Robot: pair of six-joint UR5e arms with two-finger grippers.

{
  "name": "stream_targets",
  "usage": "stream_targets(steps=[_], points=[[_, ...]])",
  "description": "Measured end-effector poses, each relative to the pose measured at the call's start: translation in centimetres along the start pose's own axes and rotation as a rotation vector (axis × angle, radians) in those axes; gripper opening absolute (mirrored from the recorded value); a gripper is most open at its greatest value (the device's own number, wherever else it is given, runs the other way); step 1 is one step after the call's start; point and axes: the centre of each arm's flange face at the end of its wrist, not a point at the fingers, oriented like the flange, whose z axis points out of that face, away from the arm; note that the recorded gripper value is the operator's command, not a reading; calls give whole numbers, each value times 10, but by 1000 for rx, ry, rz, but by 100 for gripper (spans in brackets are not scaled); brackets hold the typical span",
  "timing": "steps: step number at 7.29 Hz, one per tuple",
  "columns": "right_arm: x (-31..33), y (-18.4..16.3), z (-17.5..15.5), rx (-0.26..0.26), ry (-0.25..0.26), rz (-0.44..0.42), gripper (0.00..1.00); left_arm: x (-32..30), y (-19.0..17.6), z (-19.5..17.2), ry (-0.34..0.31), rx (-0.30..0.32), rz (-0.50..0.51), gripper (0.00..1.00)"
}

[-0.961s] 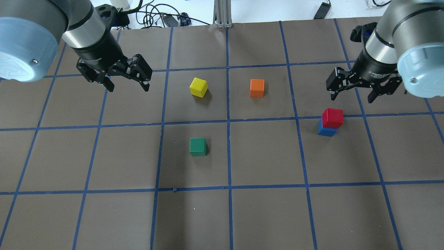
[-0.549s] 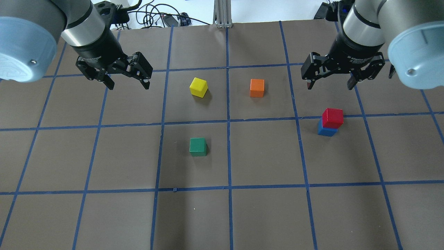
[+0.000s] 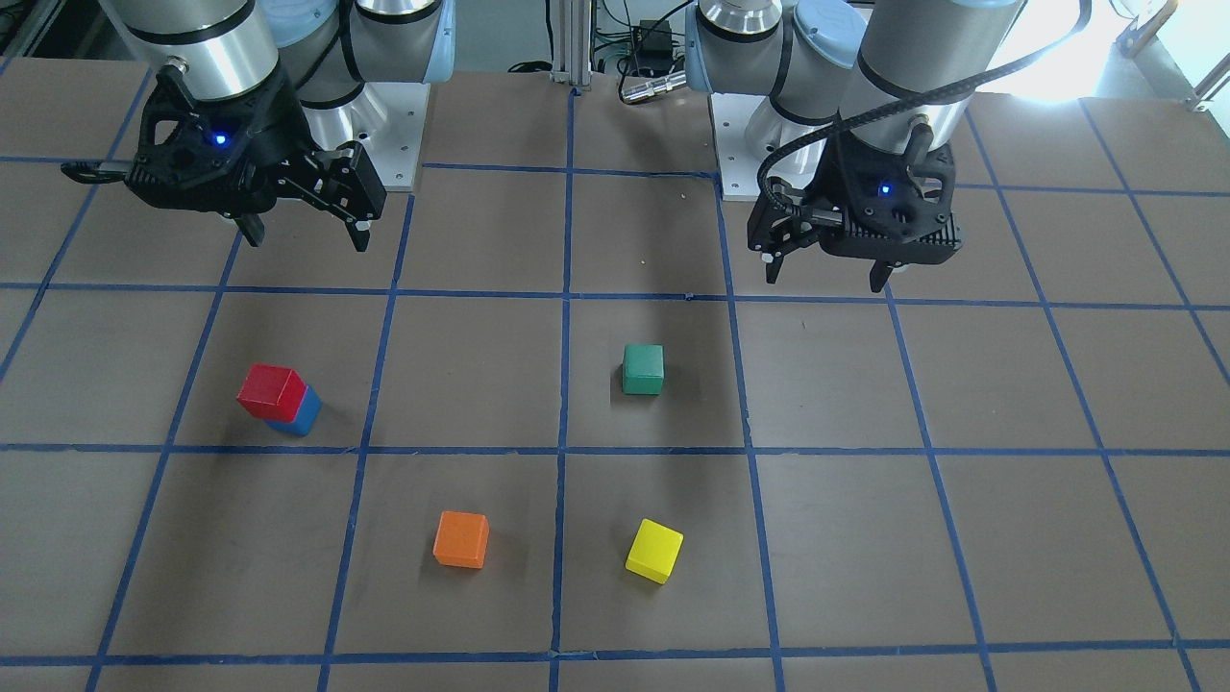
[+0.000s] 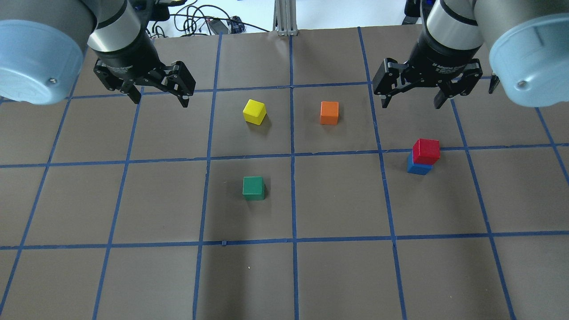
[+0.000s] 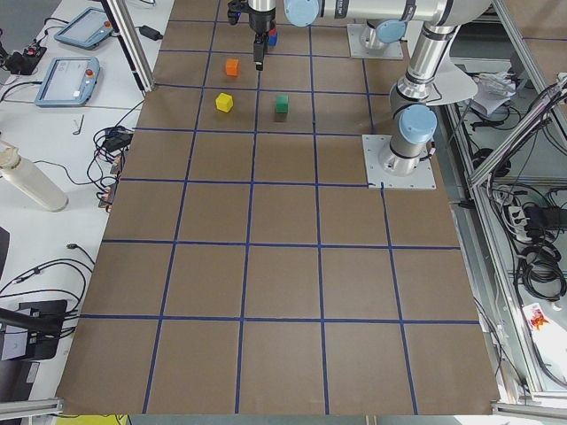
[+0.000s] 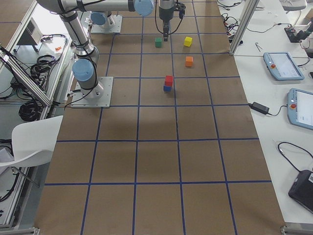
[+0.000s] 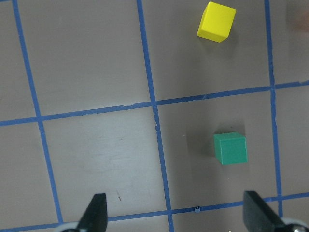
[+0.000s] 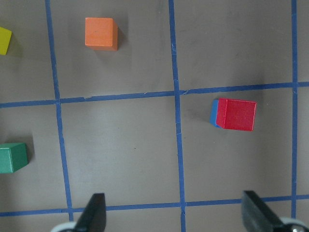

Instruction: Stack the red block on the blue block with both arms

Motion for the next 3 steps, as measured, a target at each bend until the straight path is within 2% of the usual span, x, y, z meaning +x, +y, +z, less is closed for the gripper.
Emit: stream_targets(steps=[3], points=[[-2, -11, 3, -4, -2, 3, 100, 2, 2, -7, 19, 21, -2, 100]])
